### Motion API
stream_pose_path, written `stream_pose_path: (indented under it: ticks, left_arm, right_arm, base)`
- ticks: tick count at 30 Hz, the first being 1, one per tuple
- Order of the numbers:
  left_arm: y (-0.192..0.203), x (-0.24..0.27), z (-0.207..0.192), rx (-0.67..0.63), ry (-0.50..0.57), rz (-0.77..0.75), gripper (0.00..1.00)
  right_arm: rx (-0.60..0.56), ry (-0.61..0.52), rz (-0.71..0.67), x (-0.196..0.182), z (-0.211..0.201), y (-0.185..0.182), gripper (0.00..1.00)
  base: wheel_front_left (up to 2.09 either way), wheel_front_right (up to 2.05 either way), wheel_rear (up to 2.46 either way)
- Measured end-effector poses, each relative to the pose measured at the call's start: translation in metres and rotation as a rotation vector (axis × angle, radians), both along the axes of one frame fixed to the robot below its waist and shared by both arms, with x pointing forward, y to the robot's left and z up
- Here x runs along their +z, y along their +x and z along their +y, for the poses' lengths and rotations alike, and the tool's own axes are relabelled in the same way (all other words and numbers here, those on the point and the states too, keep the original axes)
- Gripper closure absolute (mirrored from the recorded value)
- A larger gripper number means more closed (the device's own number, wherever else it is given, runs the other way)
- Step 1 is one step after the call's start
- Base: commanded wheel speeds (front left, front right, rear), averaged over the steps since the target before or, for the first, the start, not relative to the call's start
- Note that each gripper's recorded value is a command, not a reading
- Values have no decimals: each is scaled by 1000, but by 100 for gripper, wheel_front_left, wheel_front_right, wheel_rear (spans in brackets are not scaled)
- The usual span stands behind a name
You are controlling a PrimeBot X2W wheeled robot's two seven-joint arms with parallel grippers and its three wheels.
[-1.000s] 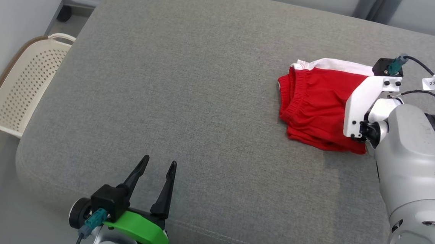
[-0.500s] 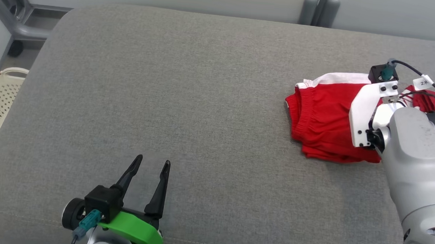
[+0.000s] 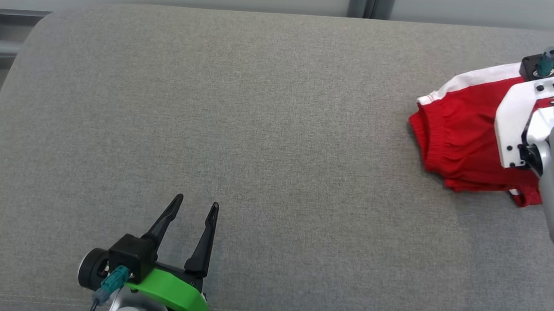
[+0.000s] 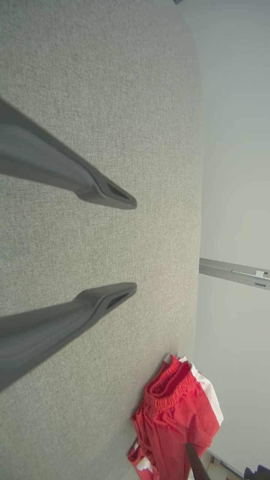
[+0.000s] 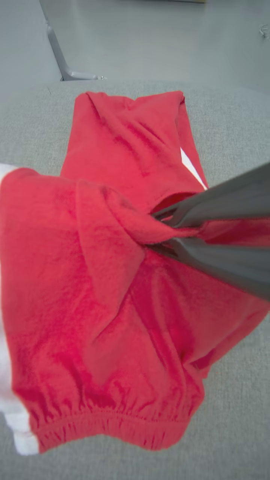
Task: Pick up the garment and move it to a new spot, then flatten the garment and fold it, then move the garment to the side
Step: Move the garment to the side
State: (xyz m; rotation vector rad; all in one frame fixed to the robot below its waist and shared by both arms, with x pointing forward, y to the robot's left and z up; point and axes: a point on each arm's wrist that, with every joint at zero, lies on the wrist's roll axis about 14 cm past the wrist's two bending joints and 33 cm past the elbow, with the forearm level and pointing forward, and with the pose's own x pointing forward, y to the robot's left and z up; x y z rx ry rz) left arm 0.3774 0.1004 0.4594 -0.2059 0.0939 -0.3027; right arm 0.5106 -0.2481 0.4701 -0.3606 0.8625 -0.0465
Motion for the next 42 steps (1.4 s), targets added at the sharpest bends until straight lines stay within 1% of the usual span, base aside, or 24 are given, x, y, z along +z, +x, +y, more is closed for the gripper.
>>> stream_pose_path:
  ticks: [4, 12, 16, 20, 24, 27, 32, 36, 37, 38, 40, 42]
  left_arm:
    - [1, -3, -4, -16, 2, 11, 0]
    - [1, -8, 0, -16, 14, 25, 0]
    - [1, -10, 3, -9, 19, 31, 0]
    - [1, -13, 5, -8, 26, 40, 0]
    - [4, -17, 8, -10, 38, 51, 0]
    - [8, -19, 10, -13, 49, 60, 0]
    - [15, -26, 12, -13, 61, 75, 0]
    - [19, -34, 17, -7, 71, 96, 0]
    - [20, -35, 18, -6, 73, 100, 0]
    - [21, -37, 19, -5, 76, 105, 0]
    - [23, -44, 21, -3, 86, 120, 0]
    - [25, -45, 21, -6, 96, 117, 0]
  right_arm:
    - [-21, -56, 12, 8, -25, -2, 100]
    - [-63, -87, -11, 35, -55, 0, 100]
    - [-103, -78, -15, 41, -69, -4, 100]
    - [-170, -71, -16, 38, -89, -12, 100]
    - [-225, -71, -70, 38, -103, -9, 100]
    - [-236, -65, -90, 28, -102, -3, 100]
    - [-278, -92, -40, 1, -113, -2, 100]
    - [-289, -122, -77, -5, -121, 9, 100]
    - [-292, -125, -80, -9, -121, 11, 70]
    - [-289, -139, -70, -14, -121, 11, 0]
    - [-292, -139, -42, -32, -117, 12, 0]
    - [-299, -138, -31, -40, -116, 11, 0]
  base:
    - [0, 0, 0]
    - [0, 0, 0]
    - [0, 0, 0]
    - [0, 0, 0]
    - [0, 0, 0]
    - [0, 0, 0]
    - [0, 0, 0]
    - [0, 0, 0]
    - [0, 0, 0]
    - [0, 0, 0]
    - [0, 0, 0]
    - [0, 0, 0]
